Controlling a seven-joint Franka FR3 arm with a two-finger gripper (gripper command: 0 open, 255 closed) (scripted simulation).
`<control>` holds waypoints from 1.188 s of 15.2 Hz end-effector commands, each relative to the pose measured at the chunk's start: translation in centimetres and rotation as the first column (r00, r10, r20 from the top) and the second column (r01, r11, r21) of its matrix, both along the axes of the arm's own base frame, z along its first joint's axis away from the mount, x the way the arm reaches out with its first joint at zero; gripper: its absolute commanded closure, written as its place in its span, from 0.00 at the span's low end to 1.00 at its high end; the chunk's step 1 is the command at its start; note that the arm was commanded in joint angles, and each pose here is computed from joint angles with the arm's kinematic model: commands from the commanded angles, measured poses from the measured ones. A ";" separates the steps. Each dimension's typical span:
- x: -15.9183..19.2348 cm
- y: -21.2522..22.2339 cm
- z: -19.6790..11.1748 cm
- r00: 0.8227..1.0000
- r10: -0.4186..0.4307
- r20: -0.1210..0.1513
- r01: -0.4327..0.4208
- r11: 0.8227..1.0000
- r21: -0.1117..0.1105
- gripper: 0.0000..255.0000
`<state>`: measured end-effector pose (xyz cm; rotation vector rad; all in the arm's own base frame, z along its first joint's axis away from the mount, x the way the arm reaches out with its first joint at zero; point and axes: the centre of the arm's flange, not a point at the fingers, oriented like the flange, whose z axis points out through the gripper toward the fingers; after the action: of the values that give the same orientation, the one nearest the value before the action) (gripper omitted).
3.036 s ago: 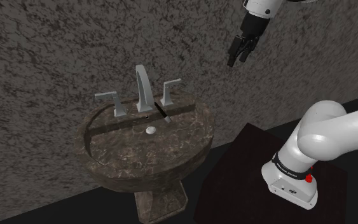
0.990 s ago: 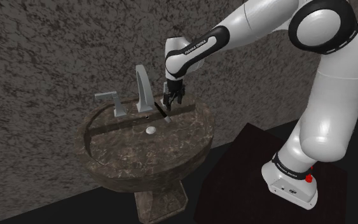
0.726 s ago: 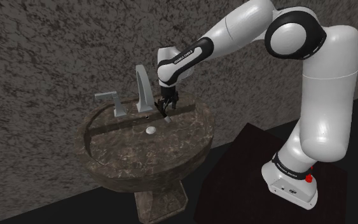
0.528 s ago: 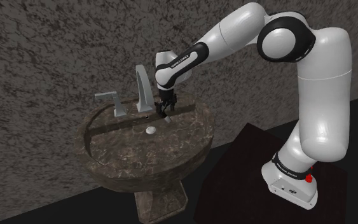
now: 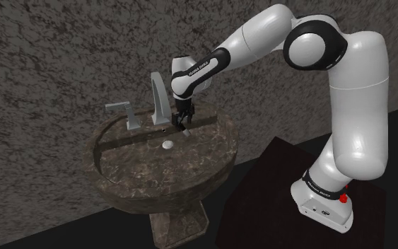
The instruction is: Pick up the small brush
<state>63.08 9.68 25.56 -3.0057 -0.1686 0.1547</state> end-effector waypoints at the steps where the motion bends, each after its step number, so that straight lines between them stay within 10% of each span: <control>1: 0.0 0.7 -3.2 1.000 0.005 -0.028 -0.005 1.000 -0.002 1.00; 18: -0.7 -0.1 1.0 1.000 0.006 -0.028 -0.006 1.000 -0.002 1.00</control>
<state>62.47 9.51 26.37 -3.0046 -0.1745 0.1825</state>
